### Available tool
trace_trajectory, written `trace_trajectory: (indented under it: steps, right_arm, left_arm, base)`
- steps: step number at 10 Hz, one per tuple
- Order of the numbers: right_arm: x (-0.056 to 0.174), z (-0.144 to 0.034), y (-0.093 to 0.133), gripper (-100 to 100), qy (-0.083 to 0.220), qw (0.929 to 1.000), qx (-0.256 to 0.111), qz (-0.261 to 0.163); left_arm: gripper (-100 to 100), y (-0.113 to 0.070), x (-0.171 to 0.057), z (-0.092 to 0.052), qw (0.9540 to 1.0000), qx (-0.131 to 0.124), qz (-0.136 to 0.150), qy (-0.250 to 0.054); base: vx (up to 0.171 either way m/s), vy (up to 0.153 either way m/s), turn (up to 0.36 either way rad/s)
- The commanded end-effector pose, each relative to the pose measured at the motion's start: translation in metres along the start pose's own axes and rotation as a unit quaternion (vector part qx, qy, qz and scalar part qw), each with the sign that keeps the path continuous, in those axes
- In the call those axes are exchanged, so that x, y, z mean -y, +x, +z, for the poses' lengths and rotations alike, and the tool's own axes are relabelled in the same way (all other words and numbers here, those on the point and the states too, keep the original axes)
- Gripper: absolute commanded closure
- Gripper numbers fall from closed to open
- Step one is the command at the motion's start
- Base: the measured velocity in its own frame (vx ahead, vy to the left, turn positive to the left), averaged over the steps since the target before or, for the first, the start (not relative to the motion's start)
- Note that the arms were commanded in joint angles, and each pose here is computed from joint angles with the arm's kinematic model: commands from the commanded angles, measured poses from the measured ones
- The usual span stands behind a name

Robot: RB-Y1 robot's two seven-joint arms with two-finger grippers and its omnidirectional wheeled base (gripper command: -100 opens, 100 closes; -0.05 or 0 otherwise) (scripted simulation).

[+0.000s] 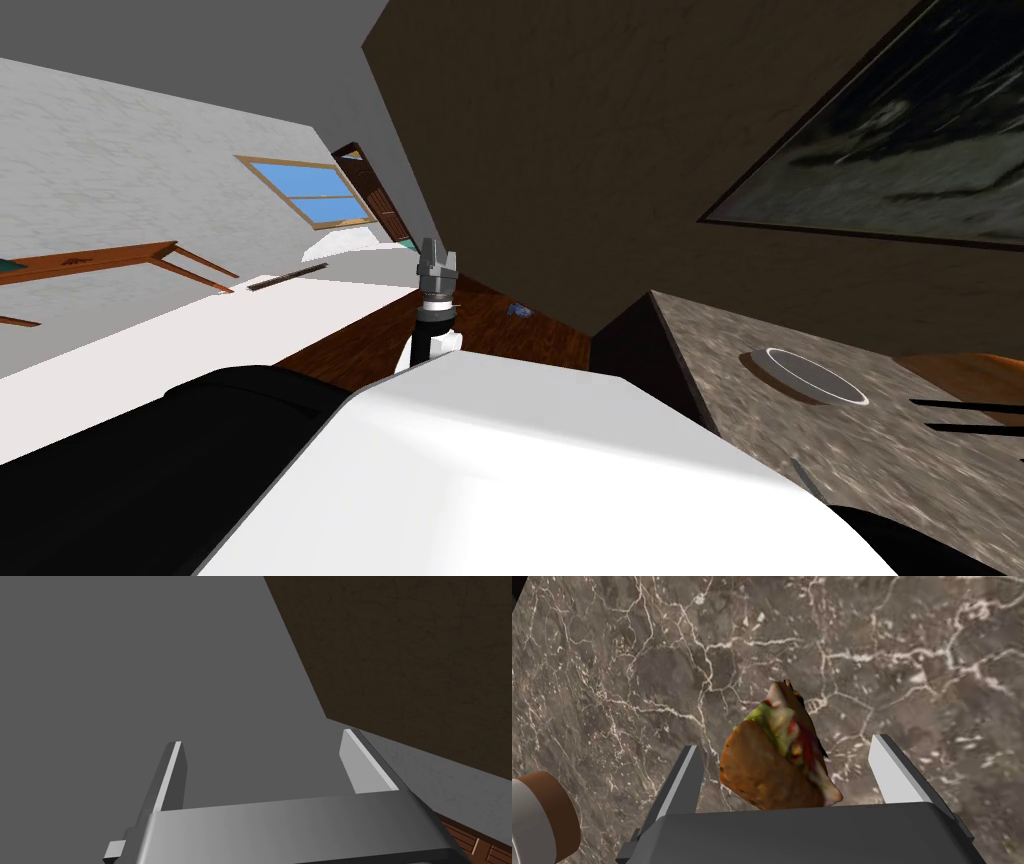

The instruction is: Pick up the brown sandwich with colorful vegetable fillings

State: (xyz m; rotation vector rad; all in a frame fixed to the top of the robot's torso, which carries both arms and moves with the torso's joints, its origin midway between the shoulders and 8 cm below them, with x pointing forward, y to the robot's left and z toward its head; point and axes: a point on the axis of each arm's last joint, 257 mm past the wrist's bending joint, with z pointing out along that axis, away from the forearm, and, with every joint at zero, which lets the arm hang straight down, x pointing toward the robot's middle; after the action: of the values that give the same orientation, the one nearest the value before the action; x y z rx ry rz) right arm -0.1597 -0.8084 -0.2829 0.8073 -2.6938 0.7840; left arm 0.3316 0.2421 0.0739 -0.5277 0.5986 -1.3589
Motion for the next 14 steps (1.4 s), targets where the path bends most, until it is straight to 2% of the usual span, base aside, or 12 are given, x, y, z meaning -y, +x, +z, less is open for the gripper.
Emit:
trace_trajectory:
  steps: [1,2,4,5,6,10,11,12,14]
  right_arm:
    - [0.0,0.0,0.0,0,0.0,1.0,0.0,0.0]
    - [-0.012,0.005,0.0,-100,-0.001,1.0,0.0,0.004]
    - [-0.027,0.012,0.0,-100,-0.003,1.0,-0.001,0.008]
    - [-0.023,0.01,-0.001,-100,-0.003,1.0,0.0,0.007]
    - [-0.024,0.01,-0.001,100,-0.002,1.0,0.0,0.007]
    - [-0.02,0.009,0.0,100,0.001,1.0,-0.003,0.006]
    - [-0.02,0.009,0.0,0,0.001,1.0,-0.003,0.006]
    - [-0.006,0.003,0.0,100,0.0,1.0,0.0,0.002]
    - [-0.003,0.001,0.001,100,0.002,1.0,-0.001,0.001]
  left_arm:
    - [0,0.0,0.0,0.0,1.0,0.0,0.0,0.0]
    - [0,0.0,0.0,0.0,1.0,0.0,0.0,0.0]
    - [0,0.0,0.0,0.0,1.0,0.0,0.0,0.0]
    - [0,0.0,0.0,0.0,1.0,0.0,0.0,0.0]
    - [0,0.0,0.0,0.0,1.0,0.0,0.0,0.0]
    - [0,0.0,0.0,0.0,1.0,0.0,0.0,0.0]
    - [0,0.0,0.0,0.0,1.0,0.0,0.0,0.0]
    - [0,0.0,0.0,0.0,1.0,0.0,0.0,0.0]
    - [0,0.0,0.0,0.0,1.0,0.0,0.0,0.0]
  base:
    - [0.018,-0.004,0.0]
    - [0.009,-0.041,0.05]
    - [-0.012,-0.092,0.054]
    - [-0.008,-0.043,0.012]
    - [-0.001,-0.009,0.002]
    - [0.0,-0.004,0.002]
    - [0.0,0.0,0.0]
    - [-0.017,0.084,-0.088]
    - [0.005,0.09,-0.054]
